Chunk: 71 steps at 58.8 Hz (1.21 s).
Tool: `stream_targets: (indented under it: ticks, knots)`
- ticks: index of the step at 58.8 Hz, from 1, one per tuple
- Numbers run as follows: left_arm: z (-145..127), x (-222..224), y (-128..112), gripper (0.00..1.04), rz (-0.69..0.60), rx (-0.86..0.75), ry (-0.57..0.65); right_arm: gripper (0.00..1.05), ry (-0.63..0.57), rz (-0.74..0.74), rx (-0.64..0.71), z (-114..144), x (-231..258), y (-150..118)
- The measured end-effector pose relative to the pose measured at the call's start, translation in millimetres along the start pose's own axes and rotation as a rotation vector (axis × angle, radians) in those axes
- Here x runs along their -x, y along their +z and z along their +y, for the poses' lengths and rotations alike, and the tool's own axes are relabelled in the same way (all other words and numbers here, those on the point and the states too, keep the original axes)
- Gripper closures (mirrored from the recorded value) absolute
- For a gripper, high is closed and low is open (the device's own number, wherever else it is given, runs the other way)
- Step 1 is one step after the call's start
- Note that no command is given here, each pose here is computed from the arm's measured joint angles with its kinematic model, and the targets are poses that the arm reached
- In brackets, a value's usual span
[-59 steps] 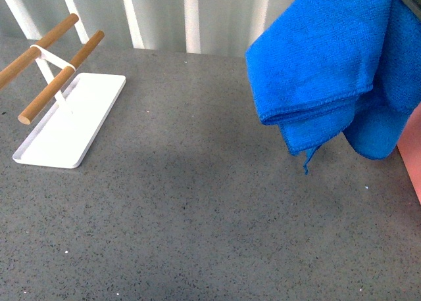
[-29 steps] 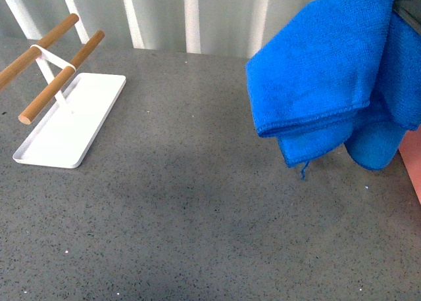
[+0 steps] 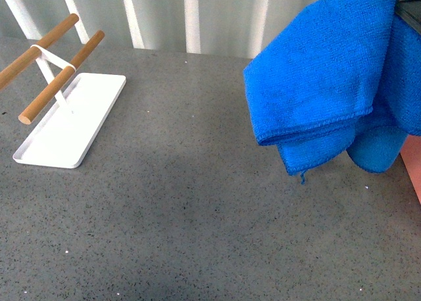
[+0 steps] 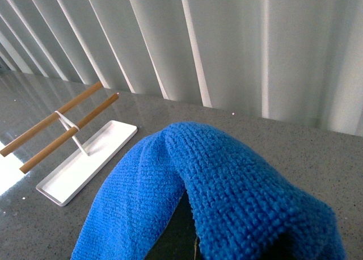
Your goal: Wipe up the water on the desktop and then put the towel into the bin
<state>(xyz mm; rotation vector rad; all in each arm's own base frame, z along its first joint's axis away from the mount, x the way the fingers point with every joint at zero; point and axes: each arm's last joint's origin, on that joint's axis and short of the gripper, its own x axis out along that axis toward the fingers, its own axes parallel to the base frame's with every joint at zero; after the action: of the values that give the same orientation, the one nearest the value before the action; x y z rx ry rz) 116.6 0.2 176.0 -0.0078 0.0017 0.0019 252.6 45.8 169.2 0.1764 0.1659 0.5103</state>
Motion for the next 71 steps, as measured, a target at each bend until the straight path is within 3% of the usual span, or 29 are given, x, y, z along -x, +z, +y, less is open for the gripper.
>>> stream_targets:
  ticks: [53, 63, 71]
  knots:
    - [0.0, 20.1, -4.7, 1.0, -0.023, 0.0, 0.0, 1.01, 0.0, 0.057, 0.003, 10.9, -3.8, -5.3]
    - [0.0, 20.1, -4.8, 0.7, -0.022, 0.0, 0.0, 1.01, -0.065, 0.147, 0.01, 12.7, -17.2, -7.7]
    - [0.0, 20.2, -4.8, 0.44, -0.023, 0.0, 0.0, 1.01, -0.135, 0.321, -0.003, 10.2, -42.9, -32.7]
